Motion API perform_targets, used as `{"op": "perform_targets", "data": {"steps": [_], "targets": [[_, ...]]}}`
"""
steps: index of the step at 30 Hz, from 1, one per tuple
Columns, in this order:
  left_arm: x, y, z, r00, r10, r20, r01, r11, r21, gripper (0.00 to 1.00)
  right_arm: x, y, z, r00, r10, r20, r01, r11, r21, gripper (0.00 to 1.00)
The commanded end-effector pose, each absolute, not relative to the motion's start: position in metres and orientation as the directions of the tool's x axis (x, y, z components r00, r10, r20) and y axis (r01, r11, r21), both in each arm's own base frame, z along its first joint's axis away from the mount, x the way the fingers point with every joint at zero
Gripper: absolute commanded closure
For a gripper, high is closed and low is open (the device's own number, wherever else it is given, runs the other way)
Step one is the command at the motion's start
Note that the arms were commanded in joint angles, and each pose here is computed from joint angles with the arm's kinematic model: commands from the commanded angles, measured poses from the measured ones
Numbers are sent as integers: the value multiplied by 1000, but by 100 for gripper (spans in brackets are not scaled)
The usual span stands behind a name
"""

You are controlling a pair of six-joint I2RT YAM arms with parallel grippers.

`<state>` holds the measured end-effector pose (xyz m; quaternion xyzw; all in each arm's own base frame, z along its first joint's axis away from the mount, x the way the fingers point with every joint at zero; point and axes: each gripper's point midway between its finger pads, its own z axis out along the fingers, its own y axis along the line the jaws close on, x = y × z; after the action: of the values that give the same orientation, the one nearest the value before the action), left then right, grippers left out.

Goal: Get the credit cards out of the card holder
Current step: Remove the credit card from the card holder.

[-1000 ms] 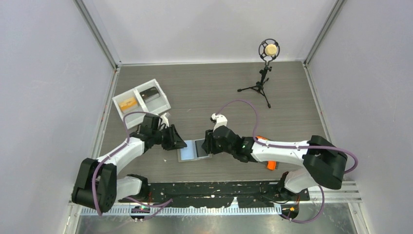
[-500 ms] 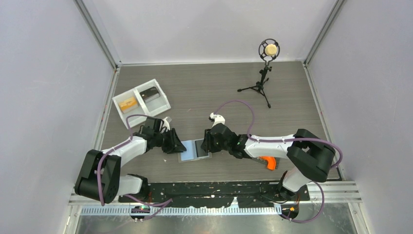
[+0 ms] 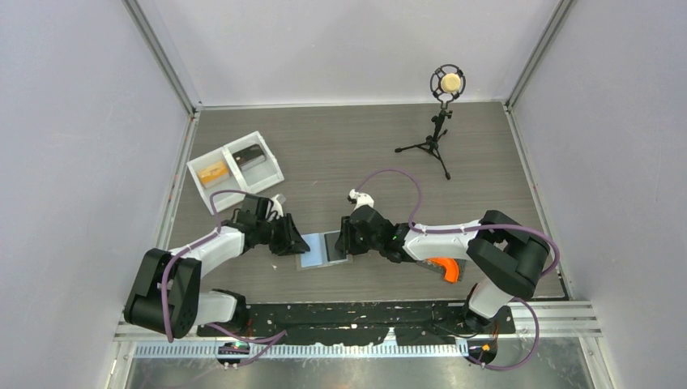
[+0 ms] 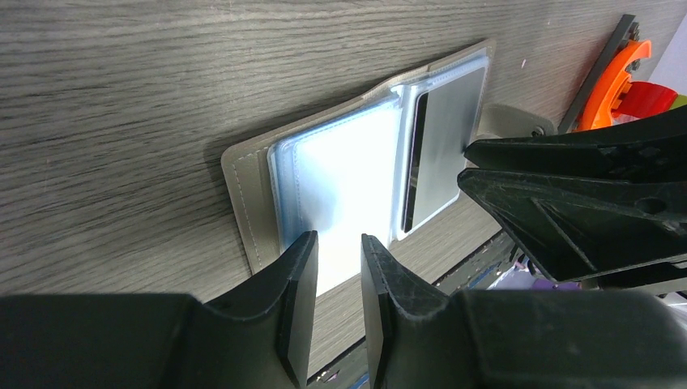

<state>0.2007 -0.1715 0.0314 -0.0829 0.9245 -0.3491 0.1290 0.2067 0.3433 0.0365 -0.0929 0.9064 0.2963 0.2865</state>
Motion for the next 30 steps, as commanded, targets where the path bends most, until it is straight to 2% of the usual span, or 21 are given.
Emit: {"op": "perform_targets", "data": {"steps": [1, 24, 30], "targets": [[204, -172, 34, -947, -235, -218, -34, 749, -662, 72, 218, 346, 50, -795, 40, -605, -332, 806, 491, 66], [204, -172, 35, -947, -234, -222, -30, 750, -661, 72, 212, 343, 31, -827, 5, -562, -315, 824, 470, 66], [210, -180, 53, -937, -239, -256, 0, 731, -682, 71, 209, 343, 29, -834, 17, -552, -307, 817, 489, 70]]}}
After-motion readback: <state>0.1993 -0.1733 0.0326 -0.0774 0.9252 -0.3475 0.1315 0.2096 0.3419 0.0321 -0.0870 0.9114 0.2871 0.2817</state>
